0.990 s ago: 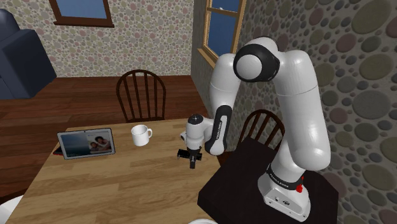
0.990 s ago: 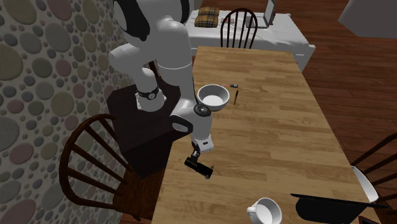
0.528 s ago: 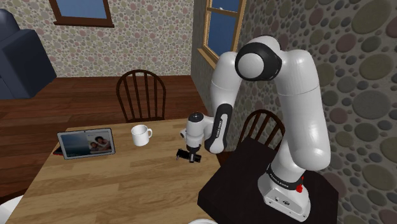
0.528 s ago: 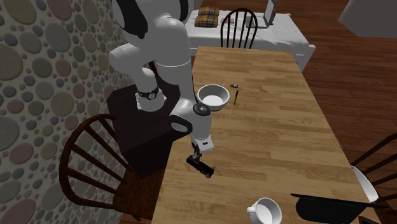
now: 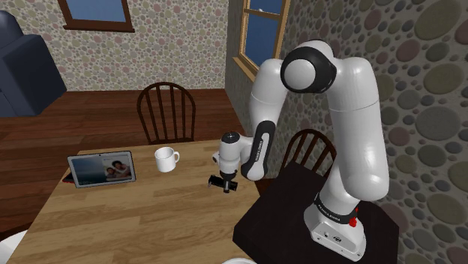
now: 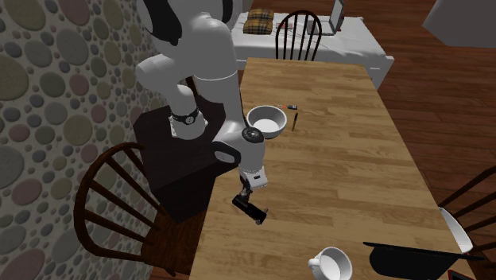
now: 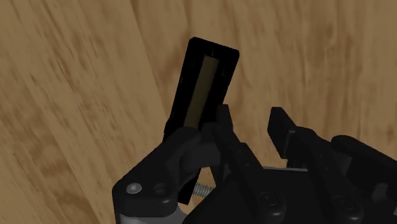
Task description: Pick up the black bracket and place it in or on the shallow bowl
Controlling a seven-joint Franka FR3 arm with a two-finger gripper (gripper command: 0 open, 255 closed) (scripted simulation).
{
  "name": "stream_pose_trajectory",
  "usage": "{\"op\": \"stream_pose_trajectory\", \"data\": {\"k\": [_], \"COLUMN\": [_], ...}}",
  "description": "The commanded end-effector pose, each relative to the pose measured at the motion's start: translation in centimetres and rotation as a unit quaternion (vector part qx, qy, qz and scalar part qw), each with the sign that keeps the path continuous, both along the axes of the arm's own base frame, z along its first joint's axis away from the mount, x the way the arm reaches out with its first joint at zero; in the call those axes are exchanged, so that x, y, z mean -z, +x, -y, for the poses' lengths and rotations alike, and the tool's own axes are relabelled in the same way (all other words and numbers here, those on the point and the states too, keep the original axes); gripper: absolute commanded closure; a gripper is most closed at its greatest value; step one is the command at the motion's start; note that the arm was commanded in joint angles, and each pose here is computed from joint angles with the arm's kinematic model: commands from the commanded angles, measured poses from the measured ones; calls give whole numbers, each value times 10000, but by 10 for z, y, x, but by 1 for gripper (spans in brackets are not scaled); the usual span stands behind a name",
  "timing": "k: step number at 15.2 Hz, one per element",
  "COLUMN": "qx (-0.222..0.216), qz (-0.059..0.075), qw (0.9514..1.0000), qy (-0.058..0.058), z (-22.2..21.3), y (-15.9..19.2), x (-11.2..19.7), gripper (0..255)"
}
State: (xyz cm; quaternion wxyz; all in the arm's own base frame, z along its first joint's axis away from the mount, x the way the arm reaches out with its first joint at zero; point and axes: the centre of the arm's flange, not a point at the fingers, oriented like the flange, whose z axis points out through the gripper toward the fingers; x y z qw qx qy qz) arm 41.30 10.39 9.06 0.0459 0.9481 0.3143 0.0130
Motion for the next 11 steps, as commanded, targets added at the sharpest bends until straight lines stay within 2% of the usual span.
{"op": "stream_pose_trajectory", "data": {"k": [1,3,11], "qx": [346,1035,1069], "qz": [220,659,681], "qw": [9992,9924,9919], "qy": [-29,-87,-90], "z": [2,7,12], "y": [6,18,25], "x": [-3,-10,29], "gripper": [0,0,0]}}
